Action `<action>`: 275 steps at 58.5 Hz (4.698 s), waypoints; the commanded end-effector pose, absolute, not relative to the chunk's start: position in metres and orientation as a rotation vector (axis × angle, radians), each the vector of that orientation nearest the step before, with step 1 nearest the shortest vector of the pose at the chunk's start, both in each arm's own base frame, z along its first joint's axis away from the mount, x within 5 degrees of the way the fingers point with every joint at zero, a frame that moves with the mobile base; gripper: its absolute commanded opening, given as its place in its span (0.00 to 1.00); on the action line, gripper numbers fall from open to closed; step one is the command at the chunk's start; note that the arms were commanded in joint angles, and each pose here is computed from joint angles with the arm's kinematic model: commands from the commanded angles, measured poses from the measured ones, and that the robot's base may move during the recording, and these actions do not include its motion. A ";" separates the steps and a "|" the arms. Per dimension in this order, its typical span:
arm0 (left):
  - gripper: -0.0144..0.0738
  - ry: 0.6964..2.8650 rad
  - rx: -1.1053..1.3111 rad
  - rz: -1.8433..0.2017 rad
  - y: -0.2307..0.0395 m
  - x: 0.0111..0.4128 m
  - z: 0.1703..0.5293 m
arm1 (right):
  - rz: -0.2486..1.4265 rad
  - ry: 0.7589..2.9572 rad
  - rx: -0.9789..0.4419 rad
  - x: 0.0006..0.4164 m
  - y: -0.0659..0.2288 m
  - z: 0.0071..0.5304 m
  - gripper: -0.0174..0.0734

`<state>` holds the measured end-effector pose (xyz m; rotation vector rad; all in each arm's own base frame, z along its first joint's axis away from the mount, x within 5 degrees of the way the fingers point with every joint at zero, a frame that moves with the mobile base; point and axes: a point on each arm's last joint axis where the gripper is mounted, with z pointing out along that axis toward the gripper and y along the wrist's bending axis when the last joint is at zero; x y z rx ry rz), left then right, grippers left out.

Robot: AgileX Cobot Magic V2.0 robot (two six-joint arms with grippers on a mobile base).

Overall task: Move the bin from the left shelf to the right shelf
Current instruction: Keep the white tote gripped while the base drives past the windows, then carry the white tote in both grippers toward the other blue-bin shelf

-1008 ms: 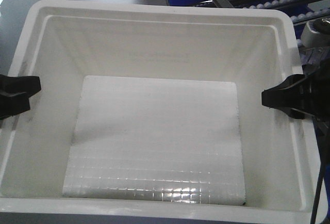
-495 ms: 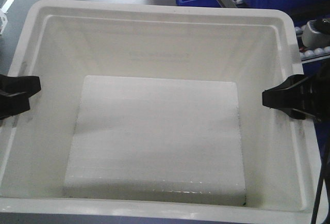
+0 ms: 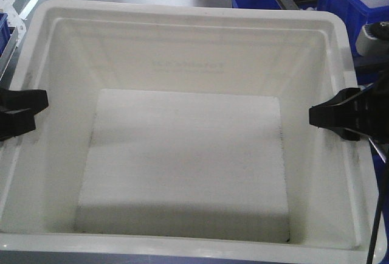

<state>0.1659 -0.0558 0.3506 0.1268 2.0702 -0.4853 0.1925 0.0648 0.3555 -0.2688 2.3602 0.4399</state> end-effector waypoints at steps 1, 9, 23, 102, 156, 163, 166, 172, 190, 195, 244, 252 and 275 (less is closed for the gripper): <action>0.16 1.902 0.086 -0.537 -0.057 0.165 0.378 | 0.521 2.177 -0.242 0.192 0.069 0.383 0.19; 0.16 1.902 0.086 -0.537 -0.057 0.165 0.378 | 0.521 2.177 -0.242 0.192 0.069 0.383 0.19; 0.16 1.902 0.086 -0.537 -0.057 0.165 0.378 | 0.521 2.177 -0.242 0.192 0.069 0.383 0.19; 0.16 1.905 0.085 -0.537 -0.057 0.166 0.378 | 0.521 2.178 -0.242 0.192 0.069 0.383 0.19; 0.16 1.905 0.085 -0.537 -0.057 0.166 0.378 | 0.521 2.178 -0.242 0.192 0.069 0.383 0.19; 0.16 1.905 0.085 -0.537 -0.057 0.166 0.378 | 0.521 2.178 -0.242 0.192 0.069 0.383 0.19; 0.16 1.905 0.085 -0.537 -0.057 0.166 0.378 | 0.521 2.178 -0.242 0.192 0.069 0.383 0.19; 0.16 1.905 0.085 -0.537 -0.057 0.166 0.378 | 0.521 2.178 -0.242 0.192 0.069 0.383 0.19; 0.16 1.905 0.085 -0.537 -0.057 0.166 0.378 | 0.521 2.178 -0.242 0.192 0.069 0.383 0.19; 0.16 1.905 0.085 -0.537 -0.057 0.166 0.378 | 0.521 2.178 -0.242 0.192 0.069 0.383 0.19; 0.16 1.905 0.085 -0.537 -0.057 0.166 0.378 | 0.521 2.178 -0.242 0.192 0.069 0.383 0.19; 0.16 1.905 0.085 -0.537 -0.057 0.166 0.378 | 0.521 2.178 -0.242 0.192 0.069 0.383 0.19; 0.16 1.905 0.085 -0.537 -0.057 0.166 0.378 | 0.521 2.178 -0.242 0.192 0.069 0.383 0.19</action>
